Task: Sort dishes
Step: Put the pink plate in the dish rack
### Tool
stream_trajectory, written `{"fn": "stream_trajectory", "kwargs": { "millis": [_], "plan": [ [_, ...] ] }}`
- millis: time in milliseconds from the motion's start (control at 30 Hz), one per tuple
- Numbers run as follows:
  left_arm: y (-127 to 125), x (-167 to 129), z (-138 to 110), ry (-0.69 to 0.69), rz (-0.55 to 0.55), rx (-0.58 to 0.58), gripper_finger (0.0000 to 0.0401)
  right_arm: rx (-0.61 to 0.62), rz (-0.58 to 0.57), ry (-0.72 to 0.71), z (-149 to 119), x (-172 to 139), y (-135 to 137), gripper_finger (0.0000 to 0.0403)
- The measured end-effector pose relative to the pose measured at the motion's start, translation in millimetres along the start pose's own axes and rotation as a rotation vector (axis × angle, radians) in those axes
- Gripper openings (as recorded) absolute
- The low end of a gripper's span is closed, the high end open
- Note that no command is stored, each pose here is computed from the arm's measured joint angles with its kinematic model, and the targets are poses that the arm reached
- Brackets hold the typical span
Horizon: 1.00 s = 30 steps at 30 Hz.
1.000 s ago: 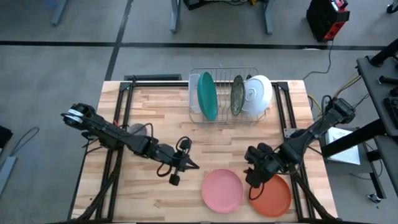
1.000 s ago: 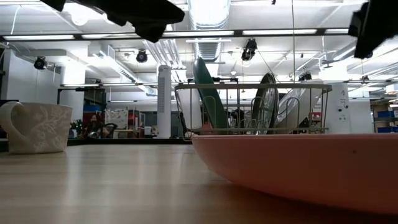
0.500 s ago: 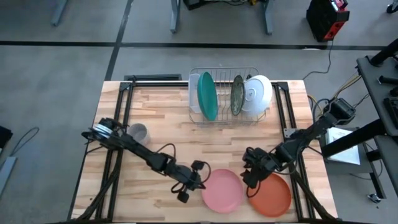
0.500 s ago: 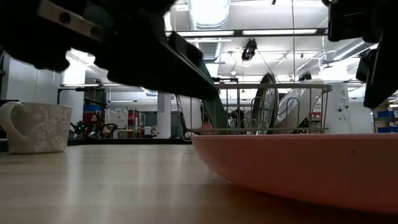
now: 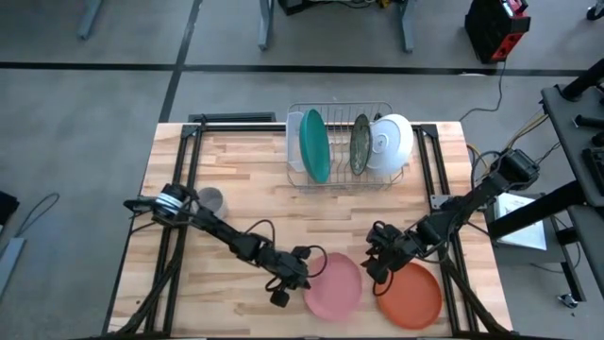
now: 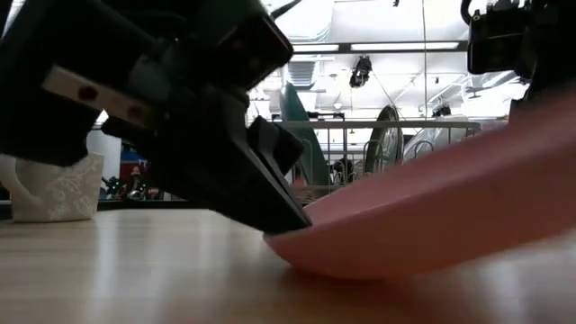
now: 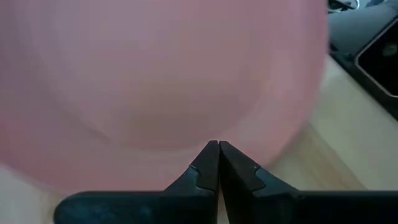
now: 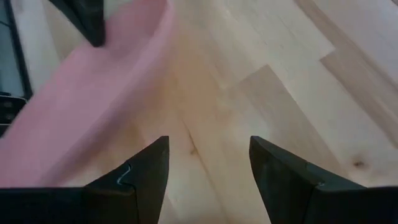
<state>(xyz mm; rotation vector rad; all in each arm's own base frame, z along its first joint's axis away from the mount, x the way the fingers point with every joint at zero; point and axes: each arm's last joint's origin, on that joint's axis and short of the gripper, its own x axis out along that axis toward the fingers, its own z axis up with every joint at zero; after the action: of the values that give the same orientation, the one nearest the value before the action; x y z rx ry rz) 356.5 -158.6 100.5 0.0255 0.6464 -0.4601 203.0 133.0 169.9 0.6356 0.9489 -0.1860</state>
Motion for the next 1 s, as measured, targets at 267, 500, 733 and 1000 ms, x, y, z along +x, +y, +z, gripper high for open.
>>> {"fn": "stream_trajectory", "kwargs": {
  "millis": [267, 500, 733, 1000],
  "plan": [
    [1, 3, -4, 0.012, 0.006, -0.023, 0.0, 0.037, 0.075, -0.019, 3, -2, 5, 0.0215],
    [1, 3, -5, 0.016, 0.006, -0.042, 0.0, 0.228, 0.109, -0.075, 10, -18, 5, 0.0207],
    [1, 3, -5, 0.022, 0.006, -0.056, 0.0, 0.28, 0.291, -0.131, 18, -35, 18, 0.0206],
    [1, 3, -6, 0.027, 0.007, -0.064, 0.0, 0.307, 0.328, -0.072, 16, -26, 23, 0.0226]
  ]
}}
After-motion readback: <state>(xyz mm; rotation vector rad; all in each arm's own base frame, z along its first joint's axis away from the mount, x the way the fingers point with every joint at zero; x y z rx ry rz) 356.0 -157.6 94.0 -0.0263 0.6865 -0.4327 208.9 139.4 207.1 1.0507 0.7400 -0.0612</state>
